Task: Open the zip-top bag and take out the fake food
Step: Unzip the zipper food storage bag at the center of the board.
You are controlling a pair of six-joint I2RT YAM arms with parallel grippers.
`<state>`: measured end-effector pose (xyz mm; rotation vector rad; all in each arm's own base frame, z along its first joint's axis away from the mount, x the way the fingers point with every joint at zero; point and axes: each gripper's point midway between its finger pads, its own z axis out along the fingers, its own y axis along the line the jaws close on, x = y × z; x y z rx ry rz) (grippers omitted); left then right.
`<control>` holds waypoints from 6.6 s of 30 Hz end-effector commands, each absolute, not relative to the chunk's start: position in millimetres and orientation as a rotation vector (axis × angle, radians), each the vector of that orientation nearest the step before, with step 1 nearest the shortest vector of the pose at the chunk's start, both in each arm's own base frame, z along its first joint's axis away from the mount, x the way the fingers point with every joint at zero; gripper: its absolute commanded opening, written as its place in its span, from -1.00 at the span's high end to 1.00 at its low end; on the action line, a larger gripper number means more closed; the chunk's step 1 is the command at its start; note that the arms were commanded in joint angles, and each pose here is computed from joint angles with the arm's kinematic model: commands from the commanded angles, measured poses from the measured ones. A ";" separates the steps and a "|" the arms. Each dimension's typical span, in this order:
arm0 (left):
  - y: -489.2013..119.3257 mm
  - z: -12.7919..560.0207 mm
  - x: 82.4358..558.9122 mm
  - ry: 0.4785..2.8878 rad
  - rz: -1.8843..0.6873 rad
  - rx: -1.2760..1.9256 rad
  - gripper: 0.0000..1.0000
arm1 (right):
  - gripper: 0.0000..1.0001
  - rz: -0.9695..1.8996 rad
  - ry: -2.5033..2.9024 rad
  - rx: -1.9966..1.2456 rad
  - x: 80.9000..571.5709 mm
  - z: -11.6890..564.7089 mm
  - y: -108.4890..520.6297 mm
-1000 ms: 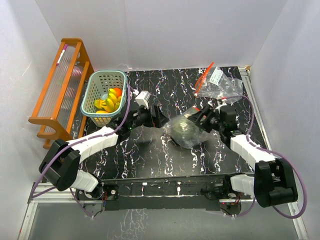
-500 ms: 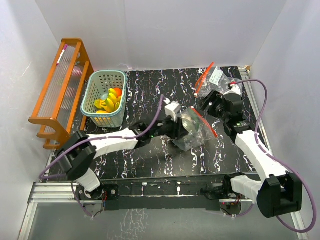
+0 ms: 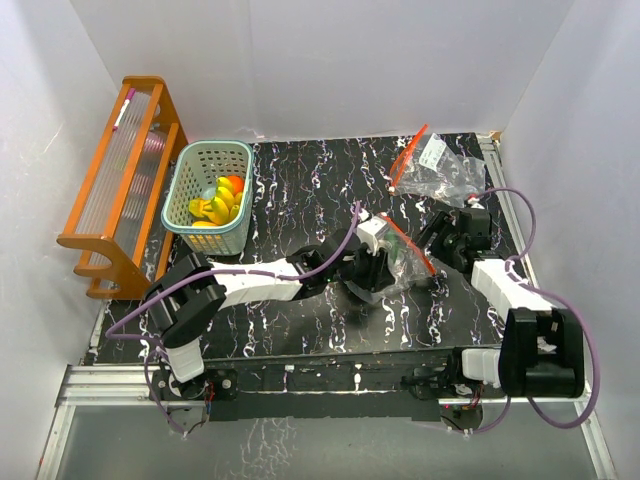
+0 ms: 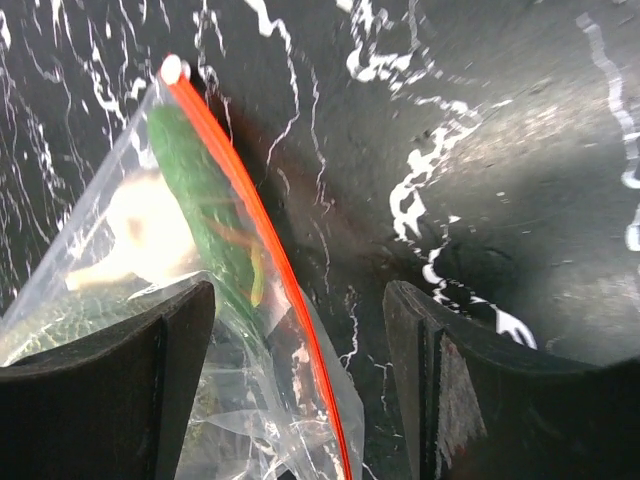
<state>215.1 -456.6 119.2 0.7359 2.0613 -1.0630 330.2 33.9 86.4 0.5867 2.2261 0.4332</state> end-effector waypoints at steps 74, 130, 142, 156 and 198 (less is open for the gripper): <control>-336.1 238.4 305.4 1.226 -1.687 0.805 -0.14 | 0.85 1.146 1.454 -0.614 246.1 288.8 164.9; -357.3 310.0 260.5 1.076 -1.797 0.872 1.00 | 0.13 1.084 1.512 -0.394 258.8 317.2 159.1; -365.6 246.4 235.9 1.262 -1.889 1.032 1.00 | -0.07 1.032 1.517 -0.483 285.6 335.9 181.2; -367.5 235.0 237.7 1.286 -1.914 1.019 1.00 | 0.15 0.703 1.698 -0.709 287.3 289.9 265.3; -363.6 242.6 232.8 1.251 -1.892 1.029 1.00 | 0.55 0.637 1.727 -0.583 288.5 275.1 258.4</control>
